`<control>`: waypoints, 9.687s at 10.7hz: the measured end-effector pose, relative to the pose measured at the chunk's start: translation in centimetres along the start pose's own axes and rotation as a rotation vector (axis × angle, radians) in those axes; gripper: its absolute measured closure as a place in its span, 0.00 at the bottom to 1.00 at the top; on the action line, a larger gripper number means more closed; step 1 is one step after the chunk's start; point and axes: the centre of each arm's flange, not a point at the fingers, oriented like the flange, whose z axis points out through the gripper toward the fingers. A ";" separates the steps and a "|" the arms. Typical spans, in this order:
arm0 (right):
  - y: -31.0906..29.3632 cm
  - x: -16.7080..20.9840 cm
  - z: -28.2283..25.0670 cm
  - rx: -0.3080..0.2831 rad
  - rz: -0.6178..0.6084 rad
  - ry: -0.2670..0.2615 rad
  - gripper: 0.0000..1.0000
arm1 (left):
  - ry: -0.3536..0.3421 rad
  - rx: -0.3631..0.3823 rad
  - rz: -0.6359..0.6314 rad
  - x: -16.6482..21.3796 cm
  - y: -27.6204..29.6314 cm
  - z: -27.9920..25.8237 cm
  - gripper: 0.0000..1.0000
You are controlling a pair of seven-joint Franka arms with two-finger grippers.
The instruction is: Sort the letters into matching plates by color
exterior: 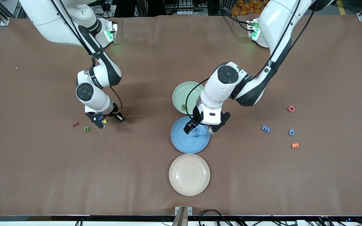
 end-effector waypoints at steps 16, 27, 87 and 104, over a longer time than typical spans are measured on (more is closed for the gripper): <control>-3.8 -1.8 -4.7 0.002 0.030 -0.017 0.65 | -0.102 0.409 0.542 6.9 -6.1 2.5 0.00; -15.1 -20.8 -6.4 0.087 0.193 -0.063 0.65 | -0.154 0.516 0.786 22.2 -14.1 -2.1 0.00; 10.2 8.9 -3.8 -0.068 -0.603 -0.030 0.34 | -0.016 0.269 0.760 16.4 -15.3 2.0 0.74; 9.7 8.7 -1.1 -0.046 -0.621 -0.018 0.44 | -0.010 0.160 0.562 2.2 -5.7 6.7 0.44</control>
